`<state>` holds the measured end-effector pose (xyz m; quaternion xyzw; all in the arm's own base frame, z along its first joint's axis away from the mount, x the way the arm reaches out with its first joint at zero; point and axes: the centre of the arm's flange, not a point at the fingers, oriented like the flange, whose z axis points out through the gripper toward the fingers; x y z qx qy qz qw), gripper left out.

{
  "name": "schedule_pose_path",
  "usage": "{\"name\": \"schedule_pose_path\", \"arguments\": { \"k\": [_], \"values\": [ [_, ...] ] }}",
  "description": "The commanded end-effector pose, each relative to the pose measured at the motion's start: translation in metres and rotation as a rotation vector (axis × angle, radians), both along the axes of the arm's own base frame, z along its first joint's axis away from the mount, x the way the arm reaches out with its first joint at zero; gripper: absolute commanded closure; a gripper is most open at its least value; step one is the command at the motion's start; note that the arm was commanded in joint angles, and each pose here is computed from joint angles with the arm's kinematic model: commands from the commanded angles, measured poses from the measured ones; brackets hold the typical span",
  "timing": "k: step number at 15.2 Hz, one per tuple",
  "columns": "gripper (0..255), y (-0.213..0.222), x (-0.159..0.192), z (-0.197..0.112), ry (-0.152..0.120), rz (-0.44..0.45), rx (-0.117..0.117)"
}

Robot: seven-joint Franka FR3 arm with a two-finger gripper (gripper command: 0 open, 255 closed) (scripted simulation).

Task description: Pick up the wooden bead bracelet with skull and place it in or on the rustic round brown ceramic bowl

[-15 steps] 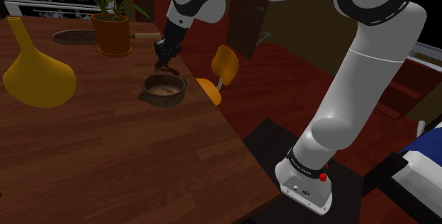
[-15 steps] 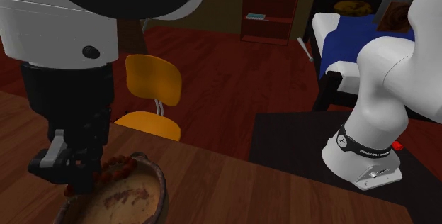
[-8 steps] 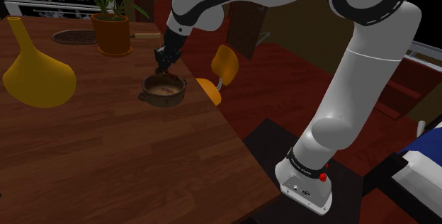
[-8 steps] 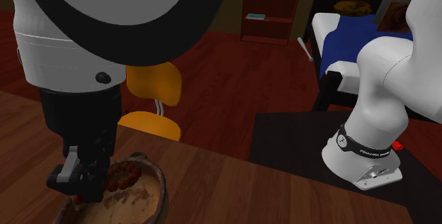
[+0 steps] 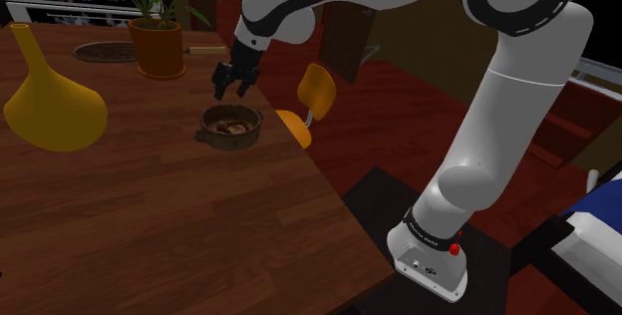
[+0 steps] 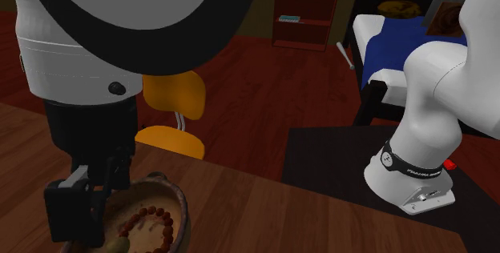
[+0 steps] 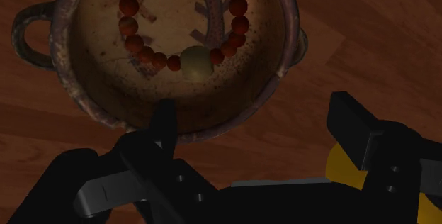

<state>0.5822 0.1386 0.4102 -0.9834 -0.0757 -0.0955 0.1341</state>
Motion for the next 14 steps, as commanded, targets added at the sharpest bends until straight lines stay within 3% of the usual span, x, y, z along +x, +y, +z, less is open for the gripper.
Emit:
{"name": "schedule_pose_path", "arguments": {
  "k": [1,2,6,14],
  "values": [
    [0,0.0,0.0,0.0,0.0,0.0,0.0],
    [0,0.0,0.0,0.0,0.0,0.0,0.0],
    [0,-0.014,-0.008,0.047,0.0,0.0,0.0],
    [0,-0.014,-0.008,0.047,0.0,0.0,0.0]
  ]
}}
